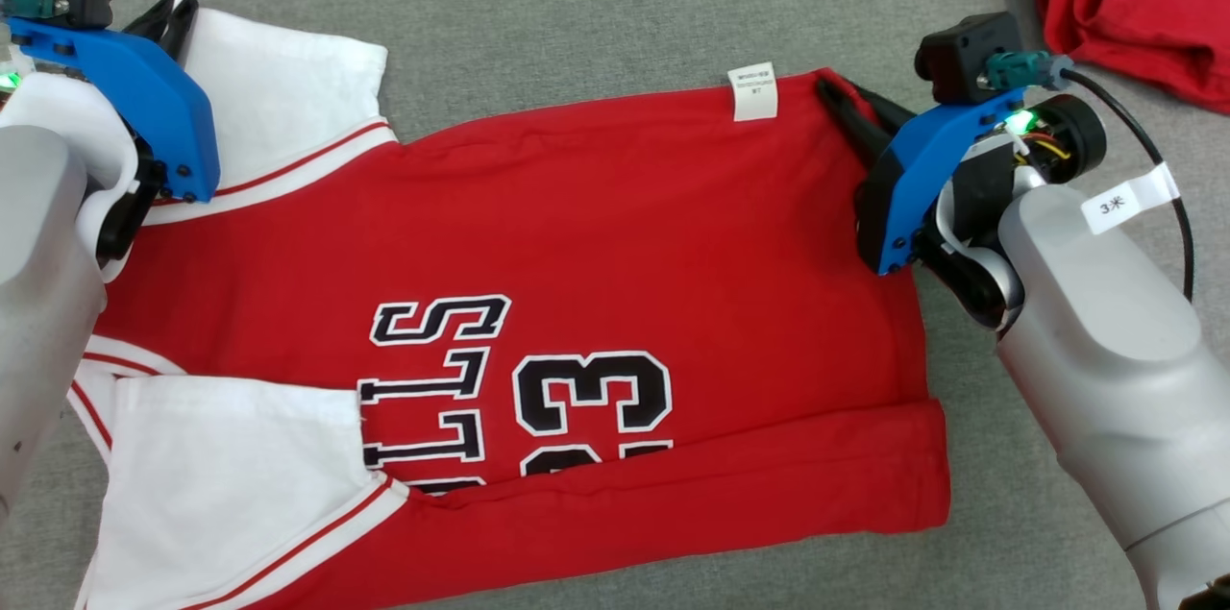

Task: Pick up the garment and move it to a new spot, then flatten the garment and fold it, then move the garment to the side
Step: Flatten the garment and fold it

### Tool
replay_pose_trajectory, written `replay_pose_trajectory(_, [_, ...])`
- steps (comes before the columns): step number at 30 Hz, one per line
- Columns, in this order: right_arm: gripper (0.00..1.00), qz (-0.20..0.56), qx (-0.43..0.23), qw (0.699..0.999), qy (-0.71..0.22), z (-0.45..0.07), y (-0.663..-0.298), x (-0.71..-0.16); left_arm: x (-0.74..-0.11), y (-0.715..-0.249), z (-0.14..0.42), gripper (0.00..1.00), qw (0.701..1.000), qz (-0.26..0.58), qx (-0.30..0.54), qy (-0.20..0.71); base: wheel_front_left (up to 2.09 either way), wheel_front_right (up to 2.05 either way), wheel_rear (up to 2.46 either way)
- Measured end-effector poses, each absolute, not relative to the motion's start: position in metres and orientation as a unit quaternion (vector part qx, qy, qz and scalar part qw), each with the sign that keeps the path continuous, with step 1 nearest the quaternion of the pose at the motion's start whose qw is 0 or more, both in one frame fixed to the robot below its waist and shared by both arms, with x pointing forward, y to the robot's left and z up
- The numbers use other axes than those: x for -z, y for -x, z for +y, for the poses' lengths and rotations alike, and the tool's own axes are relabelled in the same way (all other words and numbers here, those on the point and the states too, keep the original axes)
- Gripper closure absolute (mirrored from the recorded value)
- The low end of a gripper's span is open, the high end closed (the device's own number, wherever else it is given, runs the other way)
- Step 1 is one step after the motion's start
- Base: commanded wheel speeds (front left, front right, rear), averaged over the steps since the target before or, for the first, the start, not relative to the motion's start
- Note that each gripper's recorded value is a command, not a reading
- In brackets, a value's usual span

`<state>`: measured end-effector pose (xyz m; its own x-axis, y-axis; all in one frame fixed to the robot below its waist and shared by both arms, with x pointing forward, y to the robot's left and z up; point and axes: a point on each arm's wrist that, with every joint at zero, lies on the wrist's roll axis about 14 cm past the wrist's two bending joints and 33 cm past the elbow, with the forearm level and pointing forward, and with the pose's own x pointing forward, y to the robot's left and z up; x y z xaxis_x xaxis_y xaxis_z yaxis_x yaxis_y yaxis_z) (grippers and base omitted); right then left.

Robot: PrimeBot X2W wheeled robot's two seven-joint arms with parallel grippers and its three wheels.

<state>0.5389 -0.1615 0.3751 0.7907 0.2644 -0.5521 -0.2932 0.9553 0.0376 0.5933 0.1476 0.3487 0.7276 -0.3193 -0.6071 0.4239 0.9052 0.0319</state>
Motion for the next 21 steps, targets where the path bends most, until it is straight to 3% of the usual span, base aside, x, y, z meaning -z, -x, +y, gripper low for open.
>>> replay_pose_trajectory(9, [1.0,0.195,-0.13,0.972,0.027,-0.168,-0.555,-0.411,-0.408,-0.603,0.143,1.0,0.957,0.199,0.202,-0.064,0.0,0.0,0.0])
replay_pose_trajectory(21, [1.0,0.125,-0.15,0.981,0.009,-0.15,-0.525,-0.432,-0.453,-0.557,0.137,1.0,0.967,0.128,0.219,-0.019,0.0,0.0,0.0])
